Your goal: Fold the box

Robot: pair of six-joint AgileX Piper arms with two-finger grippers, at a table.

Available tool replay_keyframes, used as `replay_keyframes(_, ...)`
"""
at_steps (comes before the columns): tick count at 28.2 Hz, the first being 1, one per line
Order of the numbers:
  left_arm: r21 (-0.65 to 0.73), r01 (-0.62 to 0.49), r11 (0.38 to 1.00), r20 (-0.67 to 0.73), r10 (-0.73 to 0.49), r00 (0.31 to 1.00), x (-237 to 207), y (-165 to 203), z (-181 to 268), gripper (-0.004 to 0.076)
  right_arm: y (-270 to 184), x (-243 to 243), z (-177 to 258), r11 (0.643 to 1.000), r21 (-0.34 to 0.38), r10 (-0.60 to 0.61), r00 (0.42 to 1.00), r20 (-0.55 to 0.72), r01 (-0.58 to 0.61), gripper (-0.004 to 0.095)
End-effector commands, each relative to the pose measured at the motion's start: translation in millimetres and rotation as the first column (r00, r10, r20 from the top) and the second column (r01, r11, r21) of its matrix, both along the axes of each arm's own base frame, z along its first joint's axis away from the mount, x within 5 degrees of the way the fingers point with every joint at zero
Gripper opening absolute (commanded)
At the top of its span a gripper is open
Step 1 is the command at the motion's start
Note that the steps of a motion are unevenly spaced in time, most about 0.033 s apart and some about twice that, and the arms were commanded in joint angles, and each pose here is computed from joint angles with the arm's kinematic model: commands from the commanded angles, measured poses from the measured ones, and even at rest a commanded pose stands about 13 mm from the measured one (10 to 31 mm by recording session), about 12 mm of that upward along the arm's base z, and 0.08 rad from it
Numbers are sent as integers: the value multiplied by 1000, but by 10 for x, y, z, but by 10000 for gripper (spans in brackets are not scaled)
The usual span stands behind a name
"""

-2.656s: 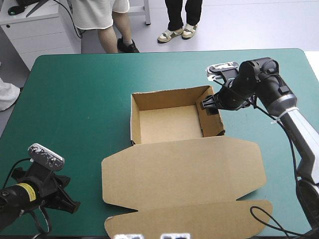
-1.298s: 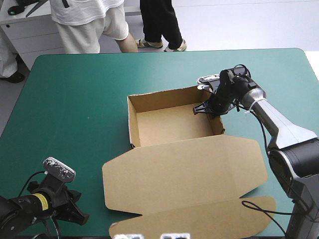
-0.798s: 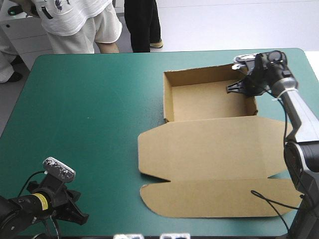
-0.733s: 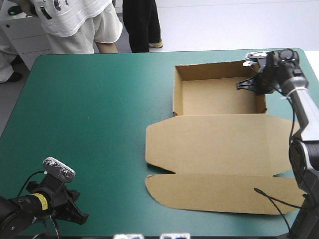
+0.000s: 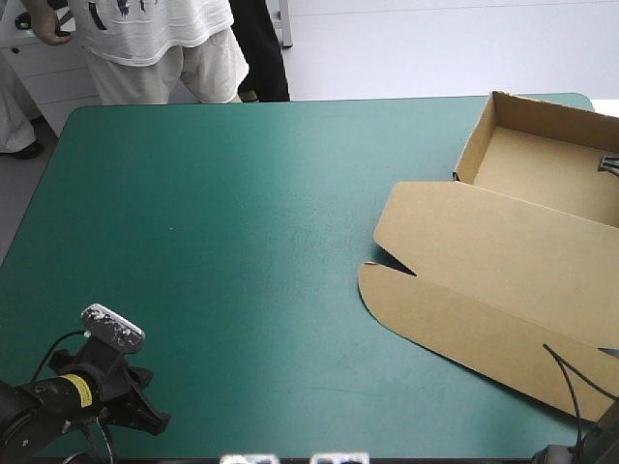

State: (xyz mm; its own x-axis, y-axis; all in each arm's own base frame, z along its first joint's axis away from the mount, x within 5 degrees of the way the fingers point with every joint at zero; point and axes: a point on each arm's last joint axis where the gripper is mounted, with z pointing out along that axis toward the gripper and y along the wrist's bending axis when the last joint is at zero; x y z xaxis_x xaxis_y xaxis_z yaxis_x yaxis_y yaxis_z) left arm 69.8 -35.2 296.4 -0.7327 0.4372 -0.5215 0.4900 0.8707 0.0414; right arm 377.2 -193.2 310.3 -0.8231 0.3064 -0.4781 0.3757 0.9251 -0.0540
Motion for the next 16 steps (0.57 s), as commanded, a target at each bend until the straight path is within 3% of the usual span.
replay_keyframes(1, -38, 3, 999, 50, -1, 999, 30, -27, 89, -8, 15, -59, 350, 999, -42, 5, 992, 126, 1, -19)
replay_keyframes(3, -37, 3, 999, 48, -1, 999, 28, -27, 88, -8, 11, -60, 350, 999, -46, 3, 992, 125, 3, 10)
replay_keyframes(6, -39, 3, 999, 47, -1, 999, 28, -28, 88, -8, 5, -63, 350, 999, -54, 3, 993, 121, 3, 163)
replay_keyframes(10, -41, 3, 999, 46, -2, 999, 27, -30, 88, -8, 6, -60, 352, 999, -53, 3, 992, 125, 4, 549)
replay_keyframes(12, -41, 3, 999, 46, -2, 999, 27, -30, 88, -8, 3, -55, 356, 999, -54, 0, 991, 132, 7, 686)
replay_keyframes(13, -42, 4, 999, 50, -2, 999, 29, -31, 90, -8, 2, -54, 358, 998, -55, 0, 991, 135, 8, 729)
replay_keyframes(16, -45, 4, 999, 54, -2, 999, 32, -33, 93, -8, 7, -75, 396, 998, -67, 1, 990, 139, 8, 715)
